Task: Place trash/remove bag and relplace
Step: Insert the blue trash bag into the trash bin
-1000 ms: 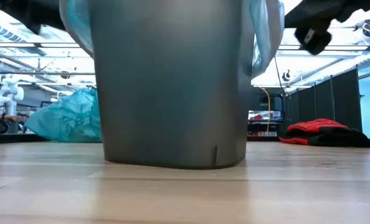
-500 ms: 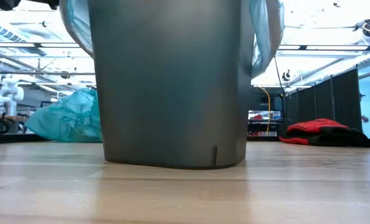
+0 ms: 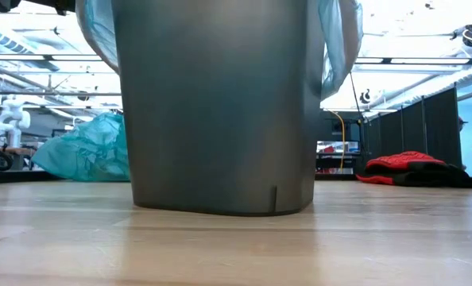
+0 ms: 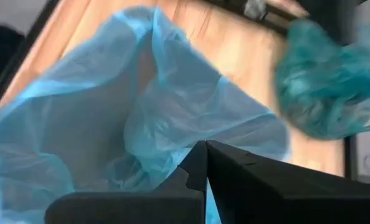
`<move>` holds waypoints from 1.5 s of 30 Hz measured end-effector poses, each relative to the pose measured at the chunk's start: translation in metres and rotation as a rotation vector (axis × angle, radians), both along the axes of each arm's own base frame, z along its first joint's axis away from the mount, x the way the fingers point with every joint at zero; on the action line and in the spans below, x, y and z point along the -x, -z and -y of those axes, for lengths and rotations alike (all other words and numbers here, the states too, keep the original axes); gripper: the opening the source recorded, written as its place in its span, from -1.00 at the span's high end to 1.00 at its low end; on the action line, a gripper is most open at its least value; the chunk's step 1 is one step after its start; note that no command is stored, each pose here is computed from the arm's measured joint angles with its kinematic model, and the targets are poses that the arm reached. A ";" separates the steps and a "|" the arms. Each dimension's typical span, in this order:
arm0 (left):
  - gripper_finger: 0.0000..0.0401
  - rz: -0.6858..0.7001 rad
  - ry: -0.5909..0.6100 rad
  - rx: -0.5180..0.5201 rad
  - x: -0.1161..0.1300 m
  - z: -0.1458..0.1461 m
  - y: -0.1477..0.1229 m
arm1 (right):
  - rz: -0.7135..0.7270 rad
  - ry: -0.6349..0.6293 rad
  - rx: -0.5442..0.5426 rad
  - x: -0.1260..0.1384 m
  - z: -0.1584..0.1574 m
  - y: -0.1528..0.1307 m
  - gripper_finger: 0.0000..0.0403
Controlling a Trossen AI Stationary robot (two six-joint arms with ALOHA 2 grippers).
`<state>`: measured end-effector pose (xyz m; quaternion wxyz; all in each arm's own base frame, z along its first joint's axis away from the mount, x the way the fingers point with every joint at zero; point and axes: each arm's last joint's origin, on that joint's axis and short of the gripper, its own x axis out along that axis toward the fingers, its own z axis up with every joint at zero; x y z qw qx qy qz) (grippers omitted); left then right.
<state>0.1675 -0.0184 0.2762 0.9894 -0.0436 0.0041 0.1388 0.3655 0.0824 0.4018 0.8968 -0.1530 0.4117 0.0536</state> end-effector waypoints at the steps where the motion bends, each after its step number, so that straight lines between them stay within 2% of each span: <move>1: 1.00 -0.002 -0.001 0.000 0.000 0.000 0.000 | -0.033 -0.004 0.001 -0.007 0.001 0.004 1.00; 7: 1.00 -0.037 -0.016 -0.007 0.000 -0.001 0.004 | -0.228 -0.028 0.040 -0.034 0.000 0.036 1.00; 14: 1.00 -0.043 -0.016 -0.008 0.000 -0.001 0.004 | -0.337 -0.073 0.013 -0.049 -0.002 0.064 1.00; 24: 1.00 -0.043 -0.017 -0.008 0.000 -0.001 0.004 | -0.369 -0.075 -0.021 -0.063 0.003 0.083 1.00; 32: 1.00 -0.043 -0.017 -0.007 0.000 -0.001 0.004 | -0.384 -0.082 -0.103 -0.070 0.007 0.091 1.00; 45: 1.00 -0.043 -0.017 -0.007 0.000 -0.001 0.004 | -0.365 0.059 -0.245 -0.075 0.015 0.091 1.00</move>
